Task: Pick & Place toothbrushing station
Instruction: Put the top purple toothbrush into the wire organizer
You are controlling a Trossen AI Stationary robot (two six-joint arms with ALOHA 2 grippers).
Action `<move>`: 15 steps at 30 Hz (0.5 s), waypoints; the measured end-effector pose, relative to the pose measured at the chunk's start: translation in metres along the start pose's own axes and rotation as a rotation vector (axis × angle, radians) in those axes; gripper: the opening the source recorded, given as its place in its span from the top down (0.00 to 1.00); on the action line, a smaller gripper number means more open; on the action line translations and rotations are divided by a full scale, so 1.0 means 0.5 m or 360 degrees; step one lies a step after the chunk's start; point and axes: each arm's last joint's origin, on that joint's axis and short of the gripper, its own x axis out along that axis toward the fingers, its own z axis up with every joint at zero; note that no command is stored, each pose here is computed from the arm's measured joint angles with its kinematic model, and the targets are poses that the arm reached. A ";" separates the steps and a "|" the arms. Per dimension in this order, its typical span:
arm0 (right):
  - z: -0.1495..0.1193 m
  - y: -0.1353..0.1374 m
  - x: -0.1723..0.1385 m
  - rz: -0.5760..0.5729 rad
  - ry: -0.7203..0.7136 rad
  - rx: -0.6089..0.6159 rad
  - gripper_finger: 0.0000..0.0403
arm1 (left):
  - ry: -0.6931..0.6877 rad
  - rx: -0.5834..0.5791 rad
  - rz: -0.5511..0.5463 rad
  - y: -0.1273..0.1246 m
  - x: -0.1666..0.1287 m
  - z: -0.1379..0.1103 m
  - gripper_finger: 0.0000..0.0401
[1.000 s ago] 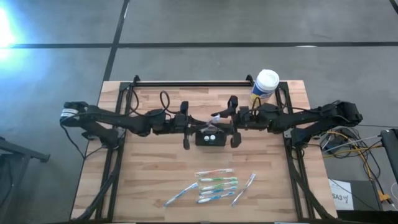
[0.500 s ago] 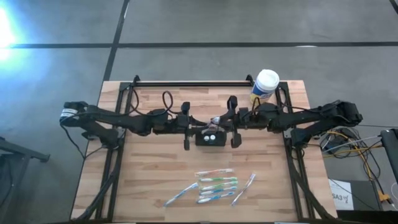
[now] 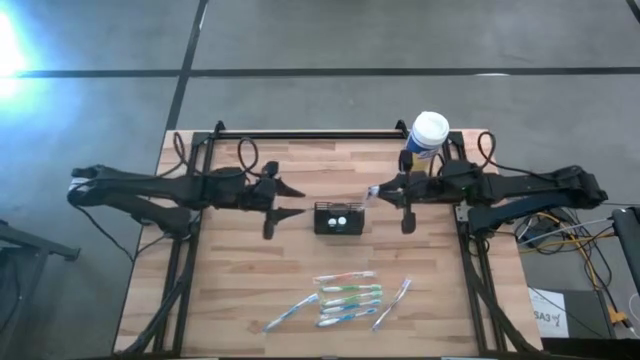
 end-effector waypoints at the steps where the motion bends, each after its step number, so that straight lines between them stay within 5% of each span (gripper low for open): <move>1: -0.008 -0.001 -0.001 -0.0005 0.0015 0.0001 0.97 | 0.0022 0.0010 -0.0014 -0.003 -0.008 -0.010 0.57; 8: -0.072 0.001 0.002 0.0069 -0.0010 0.0033 0.97 | 0.0010 0.0036 -0.0060 -0.009 -0.052 -0.095 0.96; 15: -0.134 -0.007 0.000 0.0022 -0.0038 0.0058 0.97 | -0.0082 0.0021 -0.0031 -0.001 -0.113 -0.161 0.99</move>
